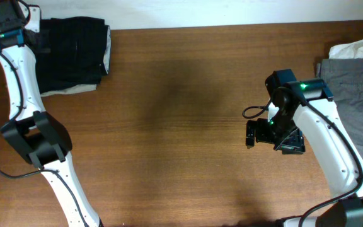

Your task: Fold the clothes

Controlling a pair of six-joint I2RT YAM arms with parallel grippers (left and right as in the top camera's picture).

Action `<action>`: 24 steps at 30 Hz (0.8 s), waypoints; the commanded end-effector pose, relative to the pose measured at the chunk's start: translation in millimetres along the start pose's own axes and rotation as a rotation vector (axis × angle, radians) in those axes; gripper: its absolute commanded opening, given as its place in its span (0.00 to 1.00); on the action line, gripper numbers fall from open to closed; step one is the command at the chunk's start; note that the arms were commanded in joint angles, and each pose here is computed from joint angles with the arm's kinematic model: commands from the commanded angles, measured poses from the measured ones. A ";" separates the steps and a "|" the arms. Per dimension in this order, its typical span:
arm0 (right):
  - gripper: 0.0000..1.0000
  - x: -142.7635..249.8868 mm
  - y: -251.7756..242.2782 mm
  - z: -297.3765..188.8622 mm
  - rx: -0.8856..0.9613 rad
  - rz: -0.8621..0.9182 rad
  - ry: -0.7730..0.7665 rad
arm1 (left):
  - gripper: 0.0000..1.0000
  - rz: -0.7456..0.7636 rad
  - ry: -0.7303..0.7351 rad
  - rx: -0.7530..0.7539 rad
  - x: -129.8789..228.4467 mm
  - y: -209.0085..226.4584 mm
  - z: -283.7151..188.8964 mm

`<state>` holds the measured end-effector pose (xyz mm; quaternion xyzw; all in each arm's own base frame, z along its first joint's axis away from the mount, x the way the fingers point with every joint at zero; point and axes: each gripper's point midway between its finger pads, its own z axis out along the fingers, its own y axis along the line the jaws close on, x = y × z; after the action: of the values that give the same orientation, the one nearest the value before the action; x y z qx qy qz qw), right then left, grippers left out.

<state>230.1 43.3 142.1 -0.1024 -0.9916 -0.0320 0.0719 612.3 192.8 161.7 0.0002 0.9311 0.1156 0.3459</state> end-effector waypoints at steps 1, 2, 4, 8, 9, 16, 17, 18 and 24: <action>0.99 -1.4 -2.8 -5.8 0.012 0.004 -0.028 | 0.01 0.011 -0.055 0.075 -13.0 -25.9 10.0; 0.98 -1.5 -2.8 -5.8 0.012 0.004 -0.028 | 0.01 0.011 -0.053 0.079 -11.2 -29.3 15.8; 0.99 -2.0 -2.5 -5.8 0.011 0.004 -0.030 | 0.01 -0.024 -0.037 0.085 -3.0 -33.2 31.3; 0.99 -0.4 -3.1 -5.8 0.013 0.005 -0.024 | 0.01 -0.050 0.062 0.065 40.4 -38.4 81.1; 0.99 0.0 -3.2 -5.8 0.014 0.005 -0.022 | 0.01 -0.049 0.092 0.044 51.5 -36.5 89.5; 0.99 -1.2 -2.9 -5.8 0.012 0.004 -0.027 | 0.01 -0.090 0.208 -0.024 90.9 -27.6 107.7; 0.99 -1.5 -2.8 -5.8 0.012 0.004 -0.028 | 0.01 -0.090 0.195 -0.020 85.0 -27.9 103.4; 0.99 -1.5 -2.8 -5.8 0.012 0.004 -0.028 | 0.01 -0.089 0.180 -0.021 77.9 -27.8 98.5; 0.99 -3.9 -2.0 -5.9 0.009 0.003 -0.038 | 0.01 -0.102 0.012 -0.030 7.8 -25.9 41.7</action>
<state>230.3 43.3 142.1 -0.1028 -0.9916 -0.0318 0.0715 624.4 182.7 32.6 -0.0396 0.9559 0.1013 0.2729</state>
